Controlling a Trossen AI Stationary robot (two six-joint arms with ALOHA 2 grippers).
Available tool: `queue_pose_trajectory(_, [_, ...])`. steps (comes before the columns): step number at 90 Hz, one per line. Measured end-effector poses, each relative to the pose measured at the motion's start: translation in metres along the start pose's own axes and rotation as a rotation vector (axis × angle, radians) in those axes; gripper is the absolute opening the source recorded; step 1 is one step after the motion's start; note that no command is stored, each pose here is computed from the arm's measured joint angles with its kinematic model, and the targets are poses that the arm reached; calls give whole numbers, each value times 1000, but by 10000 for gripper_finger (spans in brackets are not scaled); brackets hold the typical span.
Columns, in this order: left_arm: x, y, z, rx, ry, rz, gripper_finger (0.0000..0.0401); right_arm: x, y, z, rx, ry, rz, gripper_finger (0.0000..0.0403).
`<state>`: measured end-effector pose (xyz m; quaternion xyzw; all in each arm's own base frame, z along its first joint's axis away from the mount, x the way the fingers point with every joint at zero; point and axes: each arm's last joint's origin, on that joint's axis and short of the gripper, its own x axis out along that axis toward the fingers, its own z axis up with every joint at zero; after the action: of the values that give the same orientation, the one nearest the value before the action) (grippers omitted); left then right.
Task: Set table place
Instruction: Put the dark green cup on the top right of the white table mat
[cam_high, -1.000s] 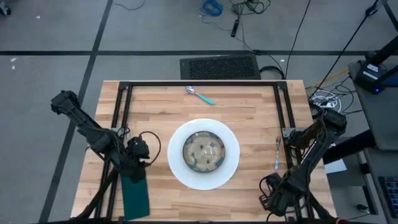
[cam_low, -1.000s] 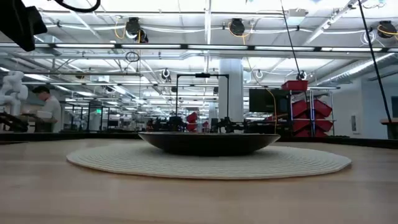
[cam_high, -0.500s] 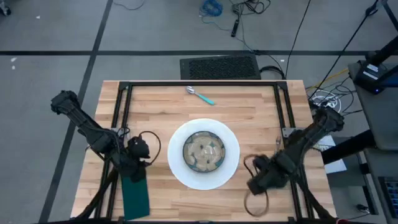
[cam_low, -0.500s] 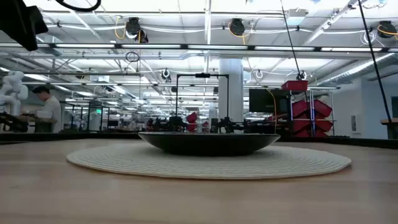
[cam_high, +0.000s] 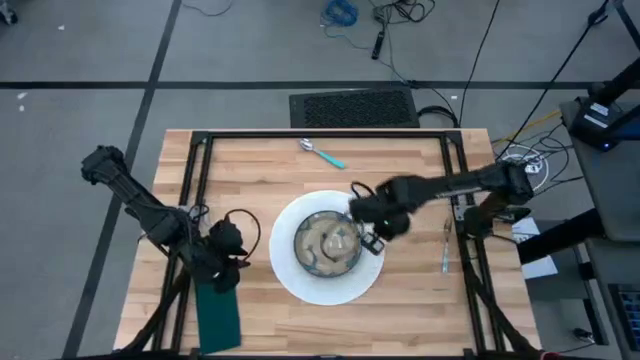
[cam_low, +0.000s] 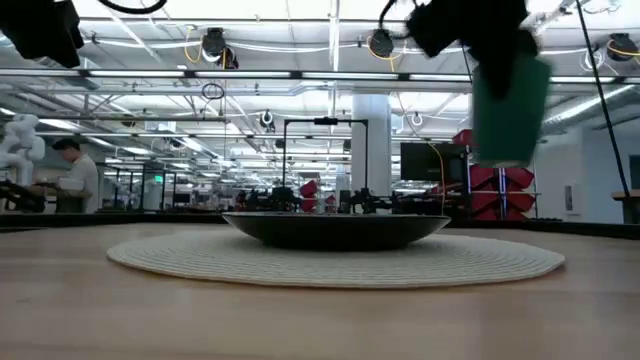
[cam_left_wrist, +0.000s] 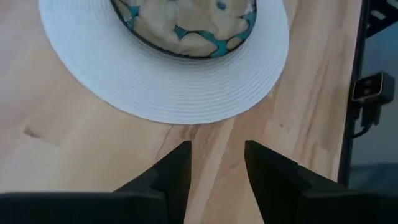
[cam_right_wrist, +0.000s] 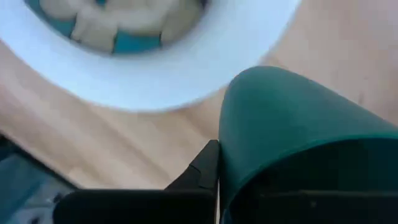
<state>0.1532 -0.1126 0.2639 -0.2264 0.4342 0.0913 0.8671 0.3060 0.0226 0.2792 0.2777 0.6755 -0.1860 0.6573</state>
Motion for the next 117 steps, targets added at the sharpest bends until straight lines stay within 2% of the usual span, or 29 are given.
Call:
queue_pose_trajectory(10, [2, 3, 4, -36, 42, -10, 134, 15, -10, 28, -106, 0, -3, 0])
queue_pose_trajectory(25, [5, 8, 11, -69, 49, 7, 134, 34, -24, 60, -189, 22, -47, 0])
queue_pose_trajectory(34, [6, 13, 13, -63, 59, 39, 134, 28, -23, 75, -245, -11, -93, 0])
queue_pose_trajectory(45, [7, 19, 15, -58, 81, 77, 134, 18, -14, 98, -296, -31, -78, 0])
queue_pose_trajectory(61, [8, 23, 15, -28, 119, 97, 134, 21, -10, 133, -310, 29, -153, 0])
queue_pose_trajectory(67, [8, 23, 15, -29, 117, 95, 134, 24, -8, 140, -325, 62, -175, 0])
queue_pose_trajectory(83, [8, 23, 15, -29, 117, 95, 134, 27, -1, 149, -351, 28, -146, 0])
queue_pose_trajectory(117, [8, 23, 15, -28, 117, 94, 134, 31, -1, 148, -354, 66, -159, 0])
